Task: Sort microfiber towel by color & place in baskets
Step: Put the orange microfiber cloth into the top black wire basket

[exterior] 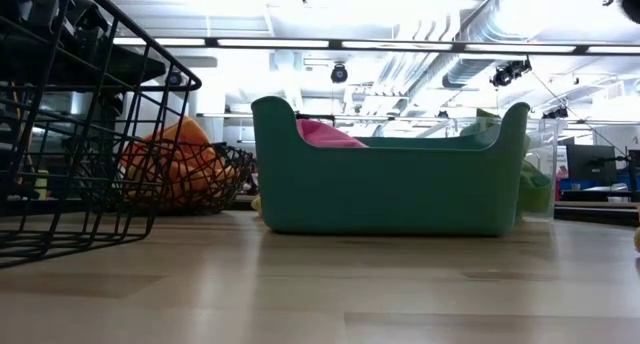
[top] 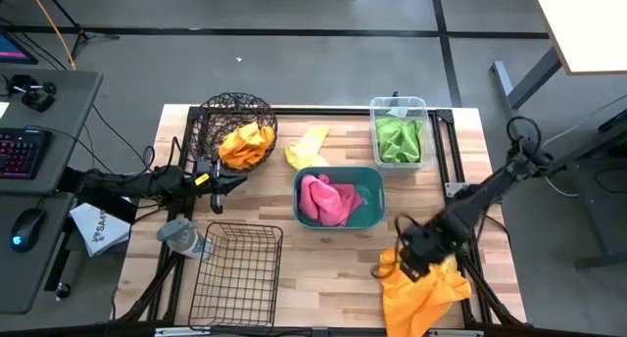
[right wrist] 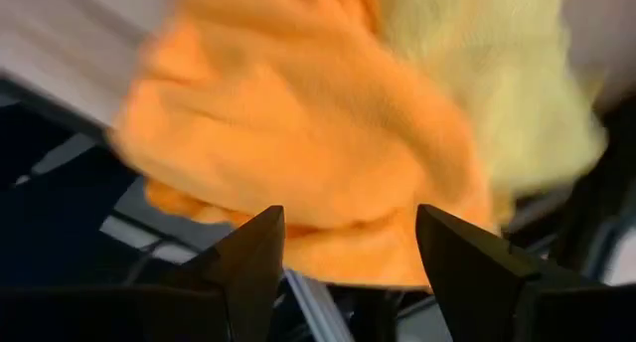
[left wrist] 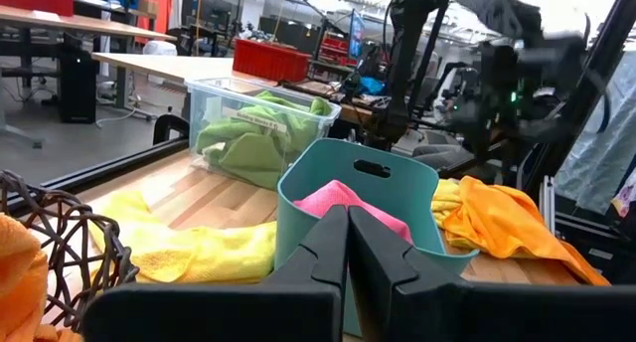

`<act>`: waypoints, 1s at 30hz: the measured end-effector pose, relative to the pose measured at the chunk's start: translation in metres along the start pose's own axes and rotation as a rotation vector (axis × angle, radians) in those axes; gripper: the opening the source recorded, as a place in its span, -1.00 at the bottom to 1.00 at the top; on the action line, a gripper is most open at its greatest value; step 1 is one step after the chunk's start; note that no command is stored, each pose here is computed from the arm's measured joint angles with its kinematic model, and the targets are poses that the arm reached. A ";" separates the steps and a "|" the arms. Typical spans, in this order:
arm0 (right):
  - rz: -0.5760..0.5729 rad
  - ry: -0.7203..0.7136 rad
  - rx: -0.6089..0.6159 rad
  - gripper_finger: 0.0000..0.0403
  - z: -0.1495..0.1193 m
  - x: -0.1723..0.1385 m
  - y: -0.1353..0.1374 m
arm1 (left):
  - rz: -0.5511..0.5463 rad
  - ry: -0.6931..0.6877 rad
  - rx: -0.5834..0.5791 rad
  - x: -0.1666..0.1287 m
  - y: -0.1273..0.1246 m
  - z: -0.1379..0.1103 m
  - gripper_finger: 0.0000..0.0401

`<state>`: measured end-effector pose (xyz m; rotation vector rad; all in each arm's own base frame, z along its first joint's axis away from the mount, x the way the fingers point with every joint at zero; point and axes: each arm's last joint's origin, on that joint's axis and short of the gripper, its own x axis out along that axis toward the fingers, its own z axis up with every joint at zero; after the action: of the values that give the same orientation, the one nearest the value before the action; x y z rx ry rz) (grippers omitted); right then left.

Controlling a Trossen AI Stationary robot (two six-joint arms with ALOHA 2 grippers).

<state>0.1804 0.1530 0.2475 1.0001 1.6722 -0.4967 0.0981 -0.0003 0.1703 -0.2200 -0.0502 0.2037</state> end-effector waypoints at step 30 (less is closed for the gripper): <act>0.044 0.081 0.073 -0.91 -0.058 0.036 0.017 | 0.001 0.000 0.000 0.000 0.000 0.000 -1.00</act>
<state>0.1582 0.2192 0.2368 1.1205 1.7101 -0.4974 0.0982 -0.0003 0.1702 -0.2200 -0.0500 0.2049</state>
